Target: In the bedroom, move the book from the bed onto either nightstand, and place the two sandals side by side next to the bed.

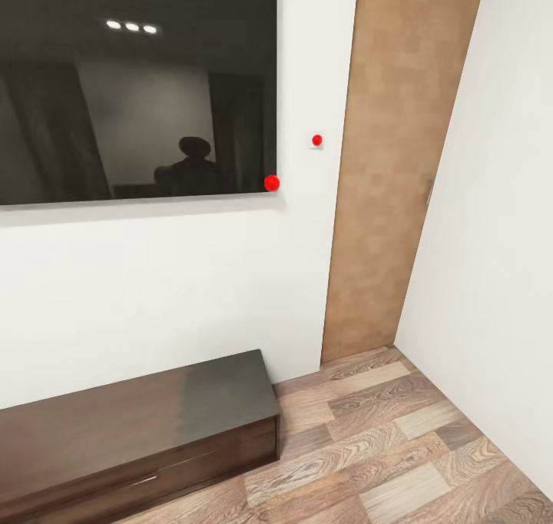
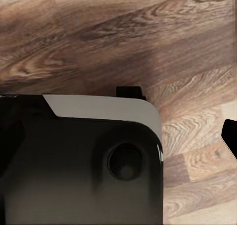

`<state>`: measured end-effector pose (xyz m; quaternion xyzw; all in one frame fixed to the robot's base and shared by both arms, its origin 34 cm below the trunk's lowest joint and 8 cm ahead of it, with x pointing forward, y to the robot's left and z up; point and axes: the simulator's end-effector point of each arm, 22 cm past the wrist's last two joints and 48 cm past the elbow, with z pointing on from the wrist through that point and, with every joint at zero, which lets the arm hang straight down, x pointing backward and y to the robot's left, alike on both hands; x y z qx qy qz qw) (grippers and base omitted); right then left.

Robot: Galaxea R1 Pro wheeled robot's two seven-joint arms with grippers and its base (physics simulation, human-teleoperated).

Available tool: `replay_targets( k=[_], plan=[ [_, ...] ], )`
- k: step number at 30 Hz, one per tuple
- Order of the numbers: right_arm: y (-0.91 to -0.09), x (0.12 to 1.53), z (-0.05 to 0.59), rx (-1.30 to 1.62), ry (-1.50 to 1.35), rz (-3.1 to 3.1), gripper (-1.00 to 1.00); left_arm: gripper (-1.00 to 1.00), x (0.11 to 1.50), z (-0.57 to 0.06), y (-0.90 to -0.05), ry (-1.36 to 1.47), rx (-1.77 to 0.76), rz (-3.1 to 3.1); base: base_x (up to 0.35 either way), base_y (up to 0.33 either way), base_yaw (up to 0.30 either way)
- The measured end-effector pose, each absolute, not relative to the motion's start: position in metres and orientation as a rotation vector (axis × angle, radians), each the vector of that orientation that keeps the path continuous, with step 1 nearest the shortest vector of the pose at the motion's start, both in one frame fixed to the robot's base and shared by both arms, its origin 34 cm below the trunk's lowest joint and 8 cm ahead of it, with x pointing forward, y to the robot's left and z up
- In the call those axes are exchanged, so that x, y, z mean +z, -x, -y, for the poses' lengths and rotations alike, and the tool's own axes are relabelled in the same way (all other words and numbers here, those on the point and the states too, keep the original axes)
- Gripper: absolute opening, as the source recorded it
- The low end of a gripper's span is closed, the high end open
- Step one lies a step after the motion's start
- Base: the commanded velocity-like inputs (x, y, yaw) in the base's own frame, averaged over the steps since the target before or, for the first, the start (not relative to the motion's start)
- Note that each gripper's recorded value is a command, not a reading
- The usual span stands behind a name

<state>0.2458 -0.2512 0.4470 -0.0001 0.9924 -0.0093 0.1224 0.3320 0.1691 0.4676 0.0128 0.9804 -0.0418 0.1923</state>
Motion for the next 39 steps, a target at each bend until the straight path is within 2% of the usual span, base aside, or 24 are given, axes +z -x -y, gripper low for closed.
replay_targets(
  k=[7, 9, 20, 26, 39],
  plan=[
    [-0.264, 0.451, 0.255, -0.036, -0.002, -2.856, 1.0, 1.0, 0.474, -0.171, -0.35, -0.03, -0.11, -2.712, 0.0, 0.0, 0.0],
    [-0.28, 0.455, 0.255, -0.037, -0.003, -2.823, 1.0, 1.0, 0.501, -0.171, -0.41, -0.016, -0.108, -2.575, 0.0, 0.0, 0.0],
    [-0.28, 0.455, 0.256, -0.038, -0.004, -2.821, 1.0, 1.0, 0.501, -0.171, -0.41, -0.013, -0.106, -2.574, 0.0, 0.15, 0.092],
    [-0.28, 0.455, 0.256, -0.038, -0.004, -2.821, 1.0, 1.0, 0.501, -0.171, -0.41, -0.014, -0.106, -2.575, 0.0, 0.152, 0.231],
    [-0.28, 0.455, 0.256, -0.038, -0.004, -2.822, 1.0, 1.0, 0.501, -0.17, -0.409, -0.016, -0.108, -2.575, 0.0, 0.008, 0.289]
  ],
)
